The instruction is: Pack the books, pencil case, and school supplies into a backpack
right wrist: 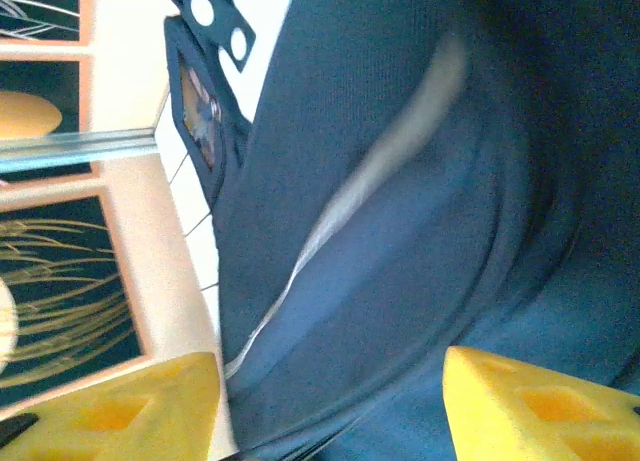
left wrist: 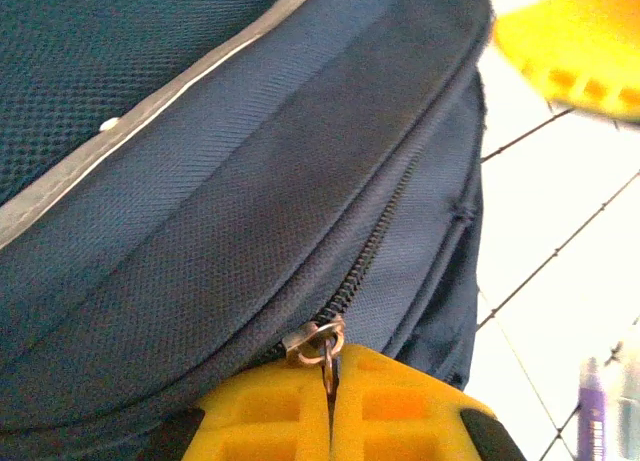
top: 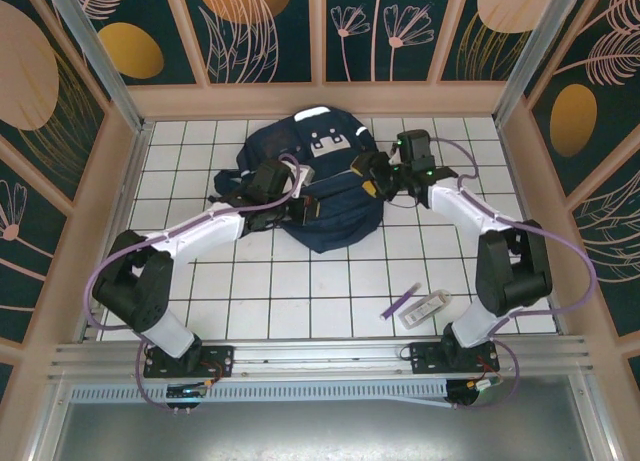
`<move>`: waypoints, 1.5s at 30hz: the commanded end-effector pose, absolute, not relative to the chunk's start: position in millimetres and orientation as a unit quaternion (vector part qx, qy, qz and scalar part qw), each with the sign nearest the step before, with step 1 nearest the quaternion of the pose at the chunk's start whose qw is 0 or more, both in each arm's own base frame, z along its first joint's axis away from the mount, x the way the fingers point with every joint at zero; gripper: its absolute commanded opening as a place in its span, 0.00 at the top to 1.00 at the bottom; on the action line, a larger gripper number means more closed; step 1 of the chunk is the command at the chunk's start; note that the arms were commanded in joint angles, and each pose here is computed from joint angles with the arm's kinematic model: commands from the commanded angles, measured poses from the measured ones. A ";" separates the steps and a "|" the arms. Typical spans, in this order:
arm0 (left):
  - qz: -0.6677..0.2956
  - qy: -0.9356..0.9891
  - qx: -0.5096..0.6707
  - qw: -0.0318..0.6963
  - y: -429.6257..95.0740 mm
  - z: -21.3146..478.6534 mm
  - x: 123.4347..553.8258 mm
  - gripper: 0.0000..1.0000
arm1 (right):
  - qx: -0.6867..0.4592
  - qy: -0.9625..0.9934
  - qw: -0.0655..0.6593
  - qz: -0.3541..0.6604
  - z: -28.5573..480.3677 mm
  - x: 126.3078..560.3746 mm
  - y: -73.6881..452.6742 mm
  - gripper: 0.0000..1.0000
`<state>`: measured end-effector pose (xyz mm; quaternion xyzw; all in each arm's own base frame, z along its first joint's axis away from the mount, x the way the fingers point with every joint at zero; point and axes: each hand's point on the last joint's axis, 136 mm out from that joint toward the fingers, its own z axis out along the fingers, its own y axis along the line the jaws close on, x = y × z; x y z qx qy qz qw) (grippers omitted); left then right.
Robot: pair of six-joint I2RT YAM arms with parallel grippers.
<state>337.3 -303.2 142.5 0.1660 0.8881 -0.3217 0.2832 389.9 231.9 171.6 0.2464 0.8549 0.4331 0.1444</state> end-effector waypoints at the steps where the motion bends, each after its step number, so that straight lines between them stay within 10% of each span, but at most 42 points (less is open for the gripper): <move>1: -0.400 0.840 0.196 0.311 -342.9 190.0 342.4 1.00 | 0.346 0.831 0.084 0.427 162.8 371.9 252.5 0.39; 6: -0.399 0.836 0.227 0.300 -361.5 186.9 338.0 1.00 | 0.328 0.832 0.079 0.441 158.7 386.8 271.2 0.49; 12: -0.339 0.851 0.247 0.315 -341.6 172.8 336.9 1.00 | 0.317 0.852 0.085 0.407 139.3 389.3 259.7 1.00; 23: -0.154 0.927 0.220 0.262 -208.2 86.6 363.7 1.00 | 0.271 0.862 0.122 0.411 152.2 391.3 212.3 1.00; 38: -0.075 0.912 0.171 0.366 -166.9 86.5 441.8 0.89 | 0.173 0.866 0.112 0.456 171.7 384.5 226.2 1.00; 45: -0.179 0.808 0.339 0.448 -214.2 154.7 405.0 0.54 | 0.209 0.870 0.155 0.418 171.9 390.0 197.3 0.57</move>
